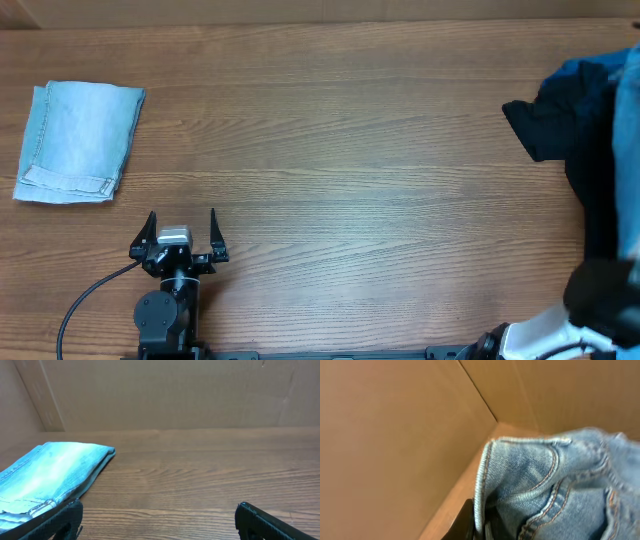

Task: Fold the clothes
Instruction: 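Lift the jeans with the right gripper and drag them leftward across the table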

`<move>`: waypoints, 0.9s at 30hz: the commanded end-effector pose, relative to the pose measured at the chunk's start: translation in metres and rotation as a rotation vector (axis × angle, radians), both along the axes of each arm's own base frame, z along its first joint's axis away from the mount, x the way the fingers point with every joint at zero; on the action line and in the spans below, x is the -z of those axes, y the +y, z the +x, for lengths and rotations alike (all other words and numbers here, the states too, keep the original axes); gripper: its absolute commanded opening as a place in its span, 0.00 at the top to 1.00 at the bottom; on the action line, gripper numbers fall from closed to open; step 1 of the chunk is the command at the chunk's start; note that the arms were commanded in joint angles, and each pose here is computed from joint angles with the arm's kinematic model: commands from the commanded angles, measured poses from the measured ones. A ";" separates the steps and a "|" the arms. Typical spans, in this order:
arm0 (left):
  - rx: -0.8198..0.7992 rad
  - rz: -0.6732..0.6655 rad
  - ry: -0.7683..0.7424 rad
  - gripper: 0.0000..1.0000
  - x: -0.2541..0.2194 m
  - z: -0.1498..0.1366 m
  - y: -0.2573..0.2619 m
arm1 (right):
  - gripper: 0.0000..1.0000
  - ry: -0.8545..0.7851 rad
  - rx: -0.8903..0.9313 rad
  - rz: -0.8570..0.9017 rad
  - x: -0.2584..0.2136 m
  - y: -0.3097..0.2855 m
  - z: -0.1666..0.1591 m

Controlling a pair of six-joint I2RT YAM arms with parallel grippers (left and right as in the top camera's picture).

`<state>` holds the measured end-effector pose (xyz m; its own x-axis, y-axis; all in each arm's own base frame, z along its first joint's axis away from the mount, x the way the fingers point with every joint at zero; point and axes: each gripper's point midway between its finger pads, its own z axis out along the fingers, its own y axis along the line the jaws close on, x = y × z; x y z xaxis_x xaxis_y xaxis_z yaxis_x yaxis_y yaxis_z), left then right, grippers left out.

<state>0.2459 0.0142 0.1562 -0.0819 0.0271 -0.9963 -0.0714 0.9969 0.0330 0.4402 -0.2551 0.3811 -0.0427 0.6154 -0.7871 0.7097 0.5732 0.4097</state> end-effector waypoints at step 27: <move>-0.007 -0.009 -0.010 0.00 -0.001 0.000 0.001 | 0.96 -0.455 -0.920 -0.228 -0.187 0.349 0.000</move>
